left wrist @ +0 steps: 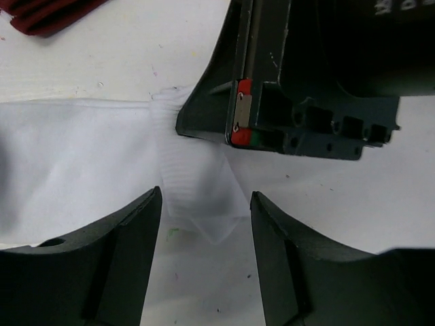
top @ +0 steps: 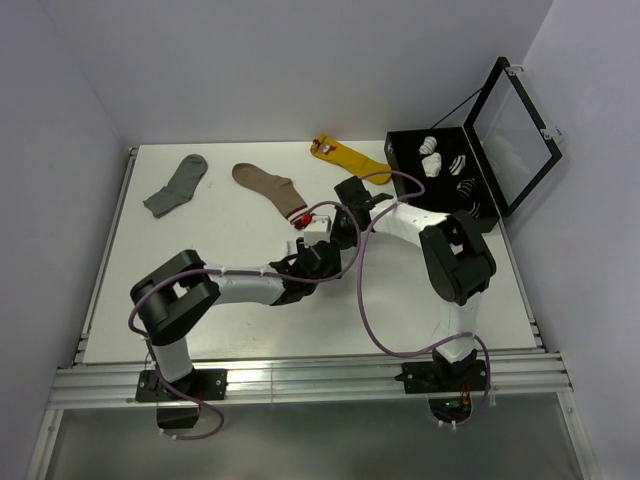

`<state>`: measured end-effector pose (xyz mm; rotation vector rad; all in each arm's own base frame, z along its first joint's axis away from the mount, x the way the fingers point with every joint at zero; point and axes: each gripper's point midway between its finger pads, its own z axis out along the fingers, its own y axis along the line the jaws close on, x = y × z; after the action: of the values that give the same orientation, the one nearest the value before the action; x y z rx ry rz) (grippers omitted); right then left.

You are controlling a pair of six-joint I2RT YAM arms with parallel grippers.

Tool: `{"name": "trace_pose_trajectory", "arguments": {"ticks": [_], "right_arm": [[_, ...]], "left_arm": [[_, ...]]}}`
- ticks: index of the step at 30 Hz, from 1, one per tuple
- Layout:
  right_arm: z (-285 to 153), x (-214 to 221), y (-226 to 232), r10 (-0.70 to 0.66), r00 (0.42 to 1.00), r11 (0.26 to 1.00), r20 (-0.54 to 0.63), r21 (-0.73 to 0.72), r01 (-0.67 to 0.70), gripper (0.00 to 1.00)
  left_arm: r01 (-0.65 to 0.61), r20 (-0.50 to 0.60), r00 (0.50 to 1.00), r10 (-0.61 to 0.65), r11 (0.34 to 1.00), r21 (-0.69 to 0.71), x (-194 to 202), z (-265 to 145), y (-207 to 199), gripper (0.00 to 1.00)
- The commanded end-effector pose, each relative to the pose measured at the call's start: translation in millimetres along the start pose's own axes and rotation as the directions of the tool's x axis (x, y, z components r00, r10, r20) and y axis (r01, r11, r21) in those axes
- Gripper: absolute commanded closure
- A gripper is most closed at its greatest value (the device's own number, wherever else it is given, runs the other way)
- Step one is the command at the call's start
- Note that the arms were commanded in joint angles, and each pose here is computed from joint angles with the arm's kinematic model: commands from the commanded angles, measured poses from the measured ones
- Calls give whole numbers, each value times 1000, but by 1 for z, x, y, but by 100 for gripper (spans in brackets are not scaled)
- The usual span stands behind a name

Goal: Roll the socks
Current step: Roll the sock at the center of the board.

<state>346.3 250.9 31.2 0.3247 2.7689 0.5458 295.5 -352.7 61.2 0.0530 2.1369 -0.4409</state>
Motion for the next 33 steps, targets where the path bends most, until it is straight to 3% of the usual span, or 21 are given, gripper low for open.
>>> {"name": "trace_pose_trajectory", "arguments": {"ticks": [1, 11, 14, 15, 16, 19, 21, 22, 27, 33], "right_arm": [[11, 6, -25, -12, 1000, 993, -15, 117, 14, 100], [13, 7, -24, -16, 1000, 994, -20, 111, 18, 100], [13, 8, -21, -17, 1000, 995, -23, 102, 20, 100], [13, 9, -19, -20, 999, 996, -30, 89, 23, 100], [11, 9, -15, -23, 999, 997, -26, 71, 25, 100], [4, 9, -4, -33, 999, 999, -26, 8, 33, 99], [-2, 10, -1, -28, 999, 999, -23, -25, 27, 90], [-5, 9, 5, -28, 999, 998, -20, -63, 27, 79], [-27, 4, 15, -3, 999, 984, 32, -177, 8, 48], [-40, -1, 18, 39, 995, 940, 97, -342, -4, 44]], "left_arm": [[-26, 16, 1000, 27, 998, -52, -8, 8, -1, 40], [-46, -4, 999, 46, 994, -101, 3, 22, 2, 56], [-48, -21, 999, 46, 992, -113, 10, 24, 5, 78], [-41, -28, 999, 38, 992, -115, 13, 25, 5, 91], [-45, -40, 998, 40, 991, -123, 17, 25, 9, 98], [-10, -66, 998, 2, 993, -120, 24, 21, 15, 100], [46, -77, 996, -53, 995, -87, 28, 15, 19, 100], [78, -97, 992, -84, 995, -62, 29, 14, 20, 100], [238, -155, 960, -234, 971, 4, 30, 8, 36, 100], [413, -233, 896, -379, 903, 120, 24, 2, 42, 100]]}}
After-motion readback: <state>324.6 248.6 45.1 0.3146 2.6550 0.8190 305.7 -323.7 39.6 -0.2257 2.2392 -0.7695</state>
